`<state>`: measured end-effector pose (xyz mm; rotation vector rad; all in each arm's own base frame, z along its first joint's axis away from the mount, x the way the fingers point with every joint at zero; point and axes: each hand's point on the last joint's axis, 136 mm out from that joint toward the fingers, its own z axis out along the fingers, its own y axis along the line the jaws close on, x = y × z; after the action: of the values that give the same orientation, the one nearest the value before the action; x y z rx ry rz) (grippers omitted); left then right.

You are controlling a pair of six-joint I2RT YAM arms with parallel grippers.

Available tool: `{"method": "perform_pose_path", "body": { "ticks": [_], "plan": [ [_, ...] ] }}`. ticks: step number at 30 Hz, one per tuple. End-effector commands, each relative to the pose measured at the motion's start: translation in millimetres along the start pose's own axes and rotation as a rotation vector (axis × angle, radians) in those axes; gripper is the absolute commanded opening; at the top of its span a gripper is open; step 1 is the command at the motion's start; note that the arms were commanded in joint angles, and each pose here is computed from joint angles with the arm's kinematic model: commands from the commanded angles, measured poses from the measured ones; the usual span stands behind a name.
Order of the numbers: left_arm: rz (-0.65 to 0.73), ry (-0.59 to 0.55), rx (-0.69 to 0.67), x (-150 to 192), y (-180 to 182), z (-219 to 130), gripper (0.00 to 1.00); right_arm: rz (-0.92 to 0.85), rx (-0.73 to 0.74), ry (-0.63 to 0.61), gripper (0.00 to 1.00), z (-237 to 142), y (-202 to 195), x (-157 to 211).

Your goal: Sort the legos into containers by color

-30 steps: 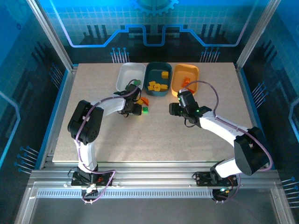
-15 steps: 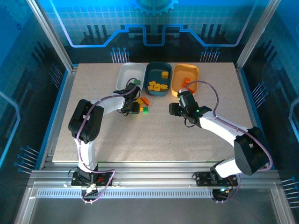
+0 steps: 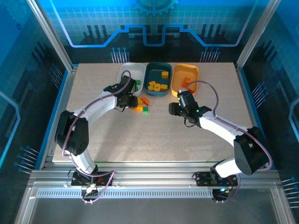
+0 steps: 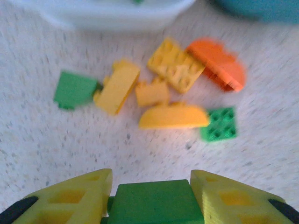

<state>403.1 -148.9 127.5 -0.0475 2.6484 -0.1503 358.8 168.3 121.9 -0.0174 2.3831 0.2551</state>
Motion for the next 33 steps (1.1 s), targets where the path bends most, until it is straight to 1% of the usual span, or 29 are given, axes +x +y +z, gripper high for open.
{"method": "perform_pose_path", "body": {
  "ticks": [1, 4, 6, 8, 11, 14, 19, 22, 24, 25, 26, 27, 30, 32, 33],
  "plan": [
    [-0.039, -0.048, -0.008, -46, 7, -8, 0.41, -0.003, -0.006, 0.005, 0.65, 7, 1, 4],
    [-0.105, -0.080, 0.009, -93, 17, 10, 0.39, -0.005, 0.003, -0.001, 0.65, 8, 0, 3],
    [-0.131, -0.072, 0.010, -119, 21, 28, 0.38, -0.008, 0.015, 0.020, 0.65, 11, -5, 14],
    [-0.136, -0.056, 0.013, -137, 21, 43, 0.38, -0.011, 0.017, 0.018, 0.65, 11, -5, 14],
    [-0.152, -0.043, 0.016, -154, 24, 67, 0.38, -0.011, 0.019, 0.015, 0.65, 10, -6, 14],
    [-0.176, -0.033, 0.035, -163, 26, 82, 0.39, -0.012, 0.013, 0.014, 0.65, 9, -5, 13],
    [-0.192, -0.010, 0.063, -158, 22, 101, 0.45, -0.012, 0.014, 0.017, 0.65, 10, -5, 14],
    [-0.202, 0.010, 0.069, -152, 22, 106, 0.54, -0.012, 0.013, 0.018, 0.65, 10, -4, 14],
    [-0.200, 0.008, 0.073, -153, 21, 102, 0.69, -0.012, 0.012, 0.015, 0.66, 10, -4, 14],
    [-0.196, 0.001, 0.081, -155, 19, 97, 0.74, -0.009, 0.011, 0.014, 0.65, 9, -4, 13],
    [-0.189, -0.012, 0.092, -159, 16, 87, 0.81, -0.009, 0.010, 0.012, 0.66, 9, -4, 13],
    [-0.181, -0.032, 0.103, -164, 13, 75, 0.85, -0.009, 0.010, 0.013, 0.66, 9, -4, 13],
    [-0.137, -0.101, 0.105, -171, 7, 30, 0.87, -0.011, 0.008, 0.011, 0.66, 8, -3, 13],
    [-0.141, -0.129, 0.078, -160, 15, 12, 0.87, -0.013, 0.005, 0.009, 0.66, 7, -2, 13],
    [-0.162, -0.142, 0.077, -151, 19, 4, 0.85, -0.017, 0.004, 0.009, 0.66, 7, -1, 13]
  ]
}}
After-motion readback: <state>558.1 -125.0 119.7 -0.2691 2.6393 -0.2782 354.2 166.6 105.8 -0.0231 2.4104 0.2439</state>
